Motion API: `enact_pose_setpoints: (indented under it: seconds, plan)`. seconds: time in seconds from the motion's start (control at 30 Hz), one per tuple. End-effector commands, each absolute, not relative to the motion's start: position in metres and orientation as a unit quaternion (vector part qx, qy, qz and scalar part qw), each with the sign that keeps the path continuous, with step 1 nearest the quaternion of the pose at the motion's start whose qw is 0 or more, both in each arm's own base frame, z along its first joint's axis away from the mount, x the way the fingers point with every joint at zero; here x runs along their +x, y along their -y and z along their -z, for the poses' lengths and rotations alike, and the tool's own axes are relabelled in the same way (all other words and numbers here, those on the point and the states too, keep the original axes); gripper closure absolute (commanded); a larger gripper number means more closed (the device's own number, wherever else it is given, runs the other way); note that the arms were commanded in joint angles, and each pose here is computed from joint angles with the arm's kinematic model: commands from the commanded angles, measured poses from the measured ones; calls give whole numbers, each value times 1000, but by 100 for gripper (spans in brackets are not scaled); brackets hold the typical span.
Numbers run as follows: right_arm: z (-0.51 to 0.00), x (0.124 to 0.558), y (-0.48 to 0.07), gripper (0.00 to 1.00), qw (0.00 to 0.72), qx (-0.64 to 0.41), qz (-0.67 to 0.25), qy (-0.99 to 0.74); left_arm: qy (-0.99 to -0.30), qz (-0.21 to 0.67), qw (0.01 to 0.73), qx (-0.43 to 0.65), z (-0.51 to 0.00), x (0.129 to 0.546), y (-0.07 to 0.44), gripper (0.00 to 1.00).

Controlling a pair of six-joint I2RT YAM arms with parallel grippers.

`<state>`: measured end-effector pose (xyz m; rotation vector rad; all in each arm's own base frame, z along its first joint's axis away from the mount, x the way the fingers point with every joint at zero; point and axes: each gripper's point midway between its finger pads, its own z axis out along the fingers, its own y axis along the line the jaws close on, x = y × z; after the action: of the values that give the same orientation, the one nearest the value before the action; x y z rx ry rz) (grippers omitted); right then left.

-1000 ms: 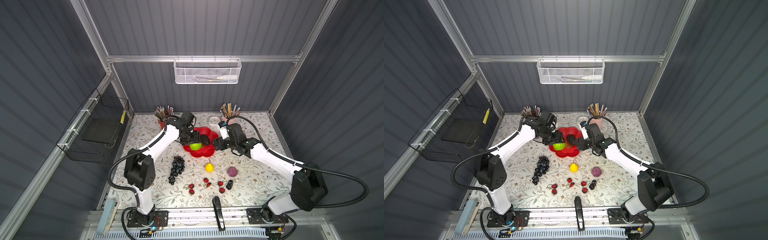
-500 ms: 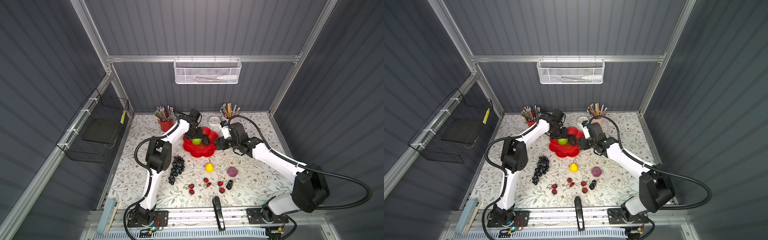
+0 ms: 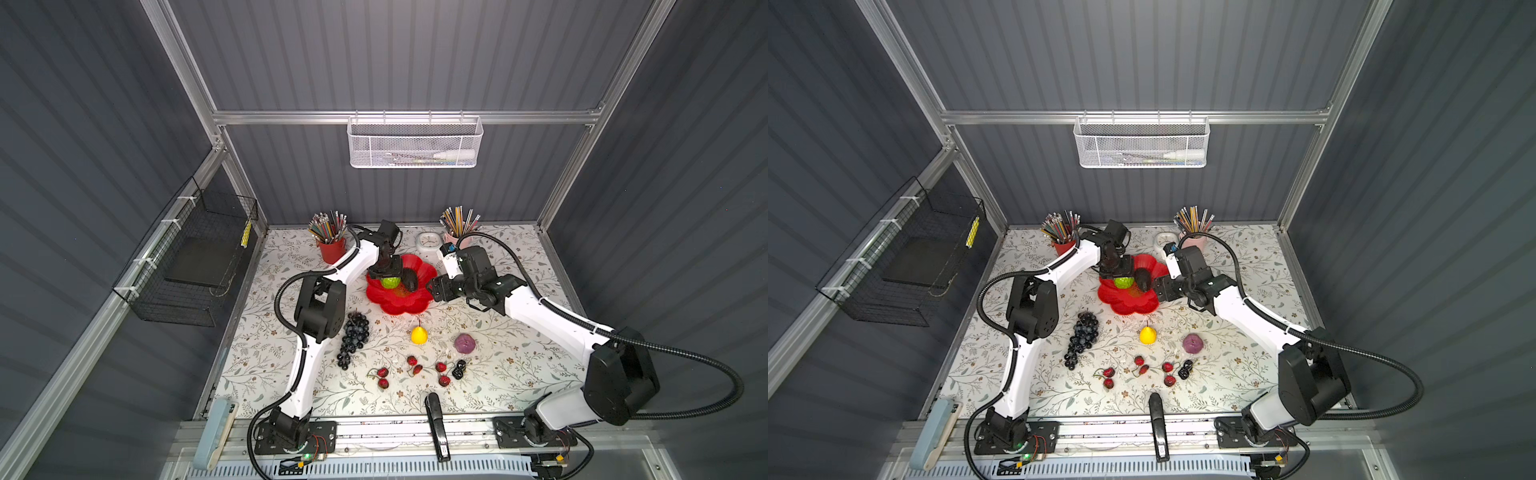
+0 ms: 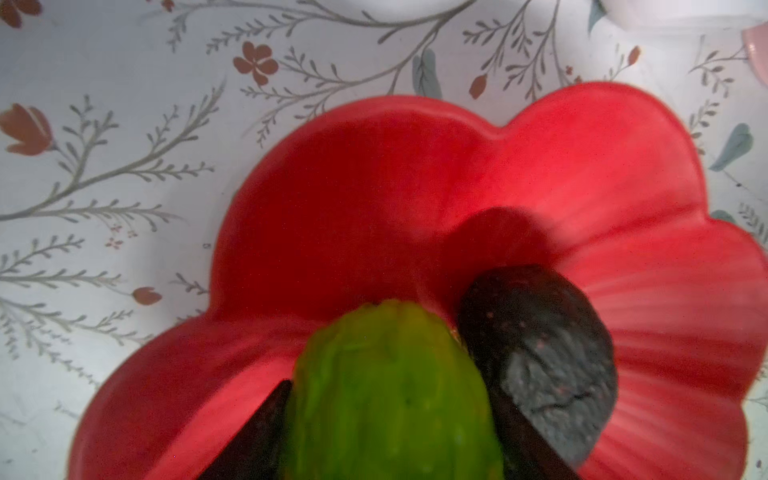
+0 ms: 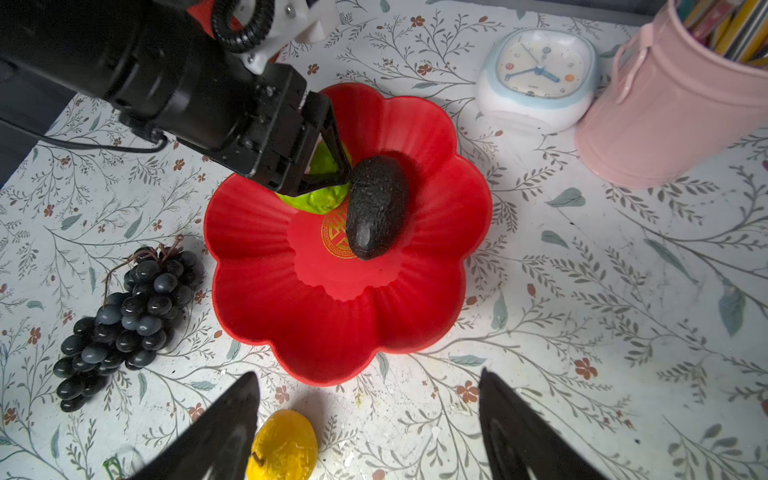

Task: Place and organize the fake fruits in the fruit bowl
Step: 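Carry the green citron with the left gripper into the red bowl, then release the citron with the left gripper while the right gripper grasps the purple fig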

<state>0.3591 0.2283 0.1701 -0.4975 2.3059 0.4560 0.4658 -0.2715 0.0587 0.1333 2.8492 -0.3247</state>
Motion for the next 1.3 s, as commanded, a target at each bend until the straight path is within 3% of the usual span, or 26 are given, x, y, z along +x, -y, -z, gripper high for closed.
enact_pose_setpoints:
  seconds: [0.0,0.1,0.33,0.67,0.87,1.27]
  plan:
    - [-164,355,-226,18,348,-202,-175,-899,-982,121,138,37,-58,473,274,43]
    - [-162,351,-224,18,343,-203,-174,-900,-982,122,142,37,-57,474,274,41]
    - [-157,342,-218,18,332,-203,-169,-906,-979,135,148,39,-66,472,278,16]
    - [-166,328,-212,17,324,-190,-179,-909,-972,129,190,42,-108,470,268,14]
    - [-157,304,-198,17,284,-162,-181,-927,-959,129,251,30,-144,457,249,10]
    - [-111,251,-152,17,197,-51,-158,-966,-952,147,268,21,-168,392,216,12]
